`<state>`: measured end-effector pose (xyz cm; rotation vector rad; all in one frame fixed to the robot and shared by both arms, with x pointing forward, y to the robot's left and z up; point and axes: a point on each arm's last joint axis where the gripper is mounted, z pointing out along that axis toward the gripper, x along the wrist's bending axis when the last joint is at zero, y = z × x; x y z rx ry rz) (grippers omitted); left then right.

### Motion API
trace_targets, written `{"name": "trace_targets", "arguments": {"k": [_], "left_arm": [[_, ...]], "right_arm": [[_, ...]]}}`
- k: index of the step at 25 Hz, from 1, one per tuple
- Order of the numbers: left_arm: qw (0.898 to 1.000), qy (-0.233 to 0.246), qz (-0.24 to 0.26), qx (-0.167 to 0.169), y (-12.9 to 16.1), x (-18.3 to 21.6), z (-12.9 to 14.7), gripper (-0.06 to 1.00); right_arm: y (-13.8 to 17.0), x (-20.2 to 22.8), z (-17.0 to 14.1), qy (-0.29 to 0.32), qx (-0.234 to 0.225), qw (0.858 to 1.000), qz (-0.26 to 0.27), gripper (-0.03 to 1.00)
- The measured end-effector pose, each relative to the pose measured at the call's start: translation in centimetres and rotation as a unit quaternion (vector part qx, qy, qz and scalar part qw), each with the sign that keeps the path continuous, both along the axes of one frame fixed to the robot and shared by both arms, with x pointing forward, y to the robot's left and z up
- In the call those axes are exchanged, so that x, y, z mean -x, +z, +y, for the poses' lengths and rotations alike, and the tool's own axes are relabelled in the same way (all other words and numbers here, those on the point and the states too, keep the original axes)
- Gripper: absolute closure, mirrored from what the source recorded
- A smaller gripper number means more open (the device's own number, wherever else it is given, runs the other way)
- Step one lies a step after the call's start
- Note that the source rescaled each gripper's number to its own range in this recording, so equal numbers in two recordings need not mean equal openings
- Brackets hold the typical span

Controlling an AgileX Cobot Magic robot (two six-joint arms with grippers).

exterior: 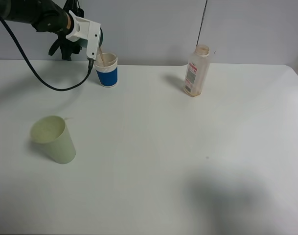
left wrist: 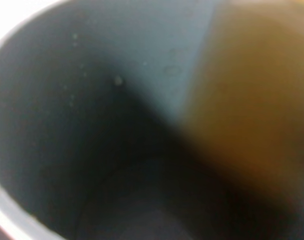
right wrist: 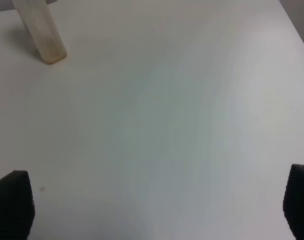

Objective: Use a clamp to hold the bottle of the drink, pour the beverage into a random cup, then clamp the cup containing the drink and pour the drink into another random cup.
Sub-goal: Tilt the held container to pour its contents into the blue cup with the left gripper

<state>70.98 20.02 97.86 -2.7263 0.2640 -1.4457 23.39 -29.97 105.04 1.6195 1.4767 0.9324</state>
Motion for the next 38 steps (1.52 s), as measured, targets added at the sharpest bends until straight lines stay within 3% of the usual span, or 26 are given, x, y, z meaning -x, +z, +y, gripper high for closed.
{"name": "trace_targets", "arguments": {"k": [19,38], "left_arm": [[0.997,-0.057,-0.020,-0.046,0.2,-0.1,-0.5,0.94],[0.994,-0.077,-0.041,-0.067,1.1,-0.5,-0.7,0.94]], "right_arm": [[0.0,0.0,0.0,0.000,0.000,1.000,0.000,-0.03],[0.0,0.0,0.0,0.000,0.000,1.000,0.000,-0.03]]}}
